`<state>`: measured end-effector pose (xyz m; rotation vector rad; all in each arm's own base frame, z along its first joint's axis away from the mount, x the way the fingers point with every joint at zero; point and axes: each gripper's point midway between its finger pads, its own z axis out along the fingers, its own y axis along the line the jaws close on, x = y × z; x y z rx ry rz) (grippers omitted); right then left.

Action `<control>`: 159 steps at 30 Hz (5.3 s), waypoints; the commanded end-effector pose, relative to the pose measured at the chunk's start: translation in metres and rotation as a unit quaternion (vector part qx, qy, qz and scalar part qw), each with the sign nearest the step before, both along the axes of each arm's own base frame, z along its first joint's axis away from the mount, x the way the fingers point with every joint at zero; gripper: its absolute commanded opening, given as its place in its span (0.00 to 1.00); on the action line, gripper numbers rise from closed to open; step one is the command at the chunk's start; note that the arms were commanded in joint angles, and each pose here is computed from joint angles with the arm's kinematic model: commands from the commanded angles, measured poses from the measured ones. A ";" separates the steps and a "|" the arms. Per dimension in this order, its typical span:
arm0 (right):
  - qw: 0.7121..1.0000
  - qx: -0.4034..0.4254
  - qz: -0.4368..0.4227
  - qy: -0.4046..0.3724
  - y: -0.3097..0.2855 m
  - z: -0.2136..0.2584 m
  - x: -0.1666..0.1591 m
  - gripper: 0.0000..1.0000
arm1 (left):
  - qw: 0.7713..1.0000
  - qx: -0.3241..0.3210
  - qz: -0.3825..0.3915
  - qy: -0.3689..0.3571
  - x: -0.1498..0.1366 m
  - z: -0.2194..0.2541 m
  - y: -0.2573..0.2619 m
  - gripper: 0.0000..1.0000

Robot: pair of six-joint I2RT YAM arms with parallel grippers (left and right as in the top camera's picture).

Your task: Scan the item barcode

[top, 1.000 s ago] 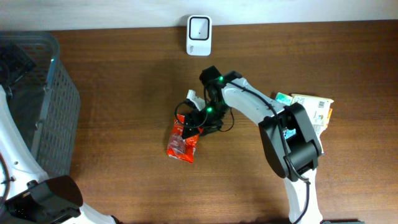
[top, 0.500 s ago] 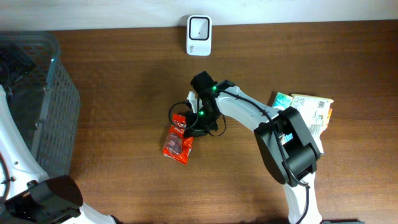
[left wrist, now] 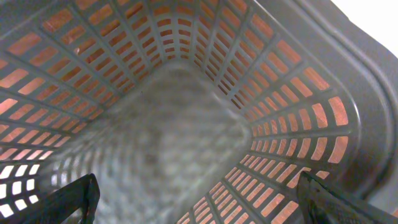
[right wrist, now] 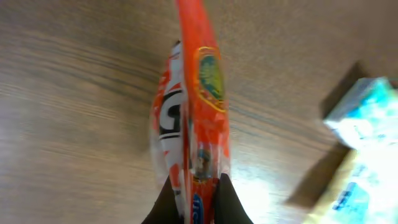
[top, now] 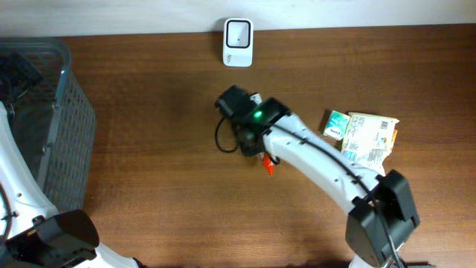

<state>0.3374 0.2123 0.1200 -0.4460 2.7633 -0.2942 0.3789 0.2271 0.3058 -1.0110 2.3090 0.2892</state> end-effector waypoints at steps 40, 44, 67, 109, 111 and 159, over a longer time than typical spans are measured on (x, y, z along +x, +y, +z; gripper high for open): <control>0.987 0.126 0.096 0.028 0.053 0.030 -0.001 0.70 | 1.000 0.000 0.006 -0.002 -0.001 0.000 0.001 0.99; 0.972 0.200 0.090 0.085 0.050 0.025 -0.001 0.68 | 1.000 0.000 0.006 -0.002 -0.001 0.000 0.001 0.99; 0.942 0.265 0.051 0.201 0.070 -0.003 -0.028 0.70 | 1.000 0.000 0.006 -0.002 -0.001 0.000 0.001 0.99; 0.906 0.172 0.039 0.384 -0.012 -0.068 -0.059 0.73 | 1.000 0.000 0.006 -0.002 -0.001 0.000 0.001 0.99; 0.906 0.152 0.042 0.393 -0.021 -0.068 -0.064 0.73 | 1.000 0.000 0.006 -0.002 -0.001 0.000 0.001 0.99; 0.856 0.463 -0.129 0.191 -0.002 -0.113 0.059 0.68 | 1.000 0.000 0.006 -0.002 -0.001 0.000 0.001 0.99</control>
